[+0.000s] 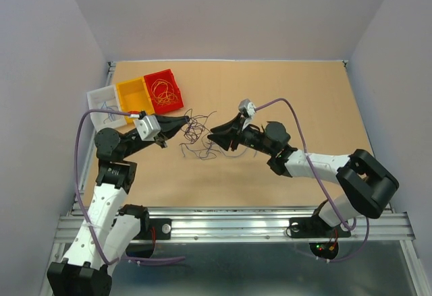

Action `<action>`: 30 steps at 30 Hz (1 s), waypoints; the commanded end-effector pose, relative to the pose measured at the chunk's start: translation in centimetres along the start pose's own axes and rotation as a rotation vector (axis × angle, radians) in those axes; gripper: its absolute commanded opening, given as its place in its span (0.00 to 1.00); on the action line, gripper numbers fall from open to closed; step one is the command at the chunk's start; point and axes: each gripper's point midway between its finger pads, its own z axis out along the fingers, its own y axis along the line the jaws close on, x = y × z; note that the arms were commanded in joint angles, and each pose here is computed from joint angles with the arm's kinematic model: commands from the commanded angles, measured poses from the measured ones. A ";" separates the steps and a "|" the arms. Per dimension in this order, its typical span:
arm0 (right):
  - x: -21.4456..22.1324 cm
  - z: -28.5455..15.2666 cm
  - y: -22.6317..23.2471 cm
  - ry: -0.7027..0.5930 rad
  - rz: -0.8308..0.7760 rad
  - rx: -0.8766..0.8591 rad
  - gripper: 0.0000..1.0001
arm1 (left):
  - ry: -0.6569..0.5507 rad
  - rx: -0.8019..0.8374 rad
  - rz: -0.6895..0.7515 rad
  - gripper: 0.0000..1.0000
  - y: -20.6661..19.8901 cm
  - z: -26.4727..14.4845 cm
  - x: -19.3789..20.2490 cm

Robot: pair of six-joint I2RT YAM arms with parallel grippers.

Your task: Untangle the cables

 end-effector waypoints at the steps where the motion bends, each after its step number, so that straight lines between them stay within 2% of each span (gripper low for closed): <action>1: -2.6 1.5 2.0 -0.060 -0.023 -0.099 0.39 | -0.045 0.026 0.035 0.00 -0.2 0.3 -1.7; 3: -2.5 1.7 1.9 -0.058 -0.019 -0.100 0.33 | -0.049 0.028 0.027 0.00 -0.2 0.3 -1.8; 6: -2.3 1.9 1.5 -0.056 -0.013 -0.085 0.06 | -0.055 0.027 0.042 0.00 -0.5 0.1 -2.0; 8: -2.5 1.8 1.2 -0.064 -0.011 -0.066 0.02 | -0.057 0.013 0.055 0.02 -0.4 0.0 -1.9; 9: -2.7 1.6 0.6 -0.072 -0.006 -0.021 0.02 | -0.048 -0.007 0.056 0.22 0.0 0.0 -1.4; 12: -4.3 0.9 -0.6 -0.091 -0.031 0.088 0.01 | -0.020 -0.065 0.072 0.62 1.2 -0.1 0.1; 13: -4.1 0.4 -2.2 -0.076 -0.029 0.186 0.00 | -0.009 -0.071 0.071 0.77 1.5 0.0 0.7; 14: -4.6 -0.1 -3.0 -0.083 -0.039 0.242 0.01 | 0.012 -0.062 0.058 0.84 1.6 0.2 1.7; 15: -5.4 -0.6 -3.6 -0.095 -0.045 0.295 0.01 | 0.022 -0.052 0.057 0.99 1.7 0.3 2.1; 16: -6.9 -1.6 -4.8 -0.123 -0.051 0.397 0.01 | 0.031 -0.033 0.062 0.99 1.6 0.5 2.5; 20: -11.8 -3.2 -4.9 -0.185 -0.117 0.498 0.01 | 0.066 -0.017 0.033 0.99 2.1 1.0 4.0; 24: -15.5 -2.0 -2.2 -0.181 -0.163 0.392 0.00 | 0.062 0.029 0.012 0.99 2.0 1.6 4.0; 26: -15.4 -0.9 -1.3 -0.141 -0.173 0.331 0.00 | 0.048 0.064 -0.011 0.99 2.0 2.1 3.5; 30: -17.8 0.6 0.5 -0.153 -0.182 0.247 0.01 | 0.005 0.125 -0.055 0.99 2.1 3.3 1.7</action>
